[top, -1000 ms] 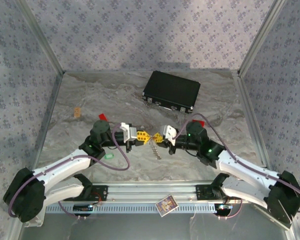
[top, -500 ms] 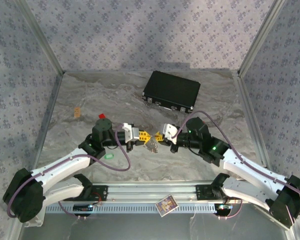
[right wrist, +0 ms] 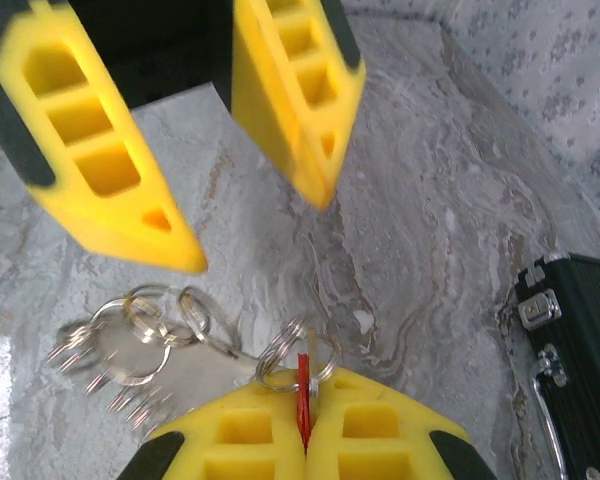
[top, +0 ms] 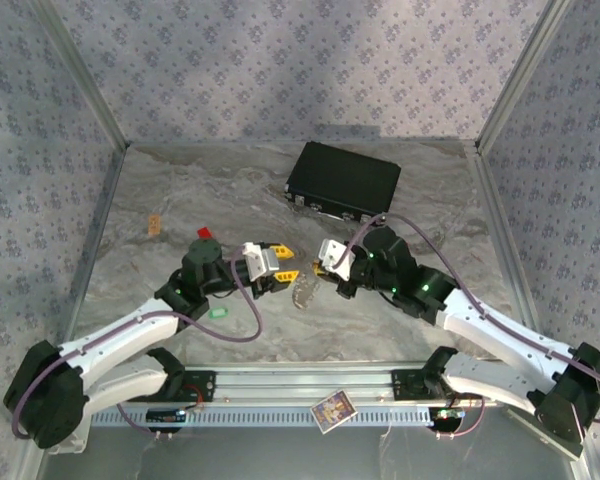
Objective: Put the keys on the keyring
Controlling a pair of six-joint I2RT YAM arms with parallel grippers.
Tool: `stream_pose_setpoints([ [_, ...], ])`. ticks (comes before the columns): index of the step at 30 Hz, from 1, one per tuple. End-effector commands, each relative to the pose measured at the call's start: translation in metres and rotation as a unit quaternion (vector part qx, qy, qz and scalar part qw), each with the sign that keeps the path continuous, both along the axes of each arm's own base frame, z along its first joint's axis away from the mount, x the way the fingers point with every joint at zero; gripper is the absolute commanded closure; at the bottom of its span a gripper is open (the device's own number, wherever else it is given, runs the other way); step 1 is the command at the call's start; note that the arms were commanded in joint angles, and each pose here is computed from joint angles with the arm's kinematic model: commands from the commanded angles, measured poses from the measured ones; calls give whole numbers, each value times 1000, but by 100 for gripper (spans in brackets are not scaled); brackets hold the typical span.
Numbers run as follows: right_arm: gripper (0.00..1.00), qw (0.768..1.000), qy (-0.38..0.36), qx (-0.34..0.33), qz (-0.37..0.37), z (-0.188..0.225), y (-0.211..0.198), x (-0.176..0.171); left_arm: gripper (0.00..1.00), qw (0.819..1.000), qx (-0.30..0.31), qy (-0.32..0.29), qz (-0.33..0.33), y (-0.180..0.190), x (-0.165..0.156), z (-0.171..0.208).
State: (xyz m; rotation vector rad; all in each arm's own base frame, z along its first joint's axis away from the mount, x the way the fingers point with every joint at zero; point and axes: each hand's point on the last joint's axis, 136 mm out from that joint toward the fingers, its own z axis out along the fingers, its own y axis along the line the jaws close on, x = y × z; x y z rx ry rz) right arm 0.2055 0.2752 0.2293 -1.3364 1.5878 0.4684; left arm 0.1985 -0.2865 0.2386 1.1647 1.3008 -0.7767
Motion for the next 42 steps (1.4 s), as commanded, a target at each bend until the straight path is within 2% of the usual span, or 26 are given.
stream_pose_setpoints([
  [1,100,1000,-15,-6,-12,14,3,8,57,994,-37,-45,97,20,21,24],
  [5,100,1000,-15,15,2,23,21,12,57,970,-53,-65,227,59,45,36],
  [11,100,998,-34,49,27,37,63,35,55,908,-83,-53,407,135,64,45],
  [15,100,997,-40,46,54,35,96,55,54,878,-125,-33,461,172,59,48],
  [20,100,996,-26,42,69,14,130,80,47,854,-159,-1,496,197,55,43],
  [22,100,996,-21,47,69,18,140,87,45,848,-166,12,502,202,55,41],
  [26,100,999,7,5,48,-18,131,87,43,845,-173,32,506,204,58,35],
  [30,100,995,51,-80,7,-83,99,80,42,846,-167,45,504,202,63,27],
  [33,100,989,76,-121,-23,-114,74,71,42,846,-164,52,505,201,67,24],
  [39,100,967,110,-227,-40,-154,19,45,43,845,-162,52,508,201,71,20],
  [42,100,960,119,-249,-43,-160,5,39,43,843,-165,58,509,200,74,18],
])
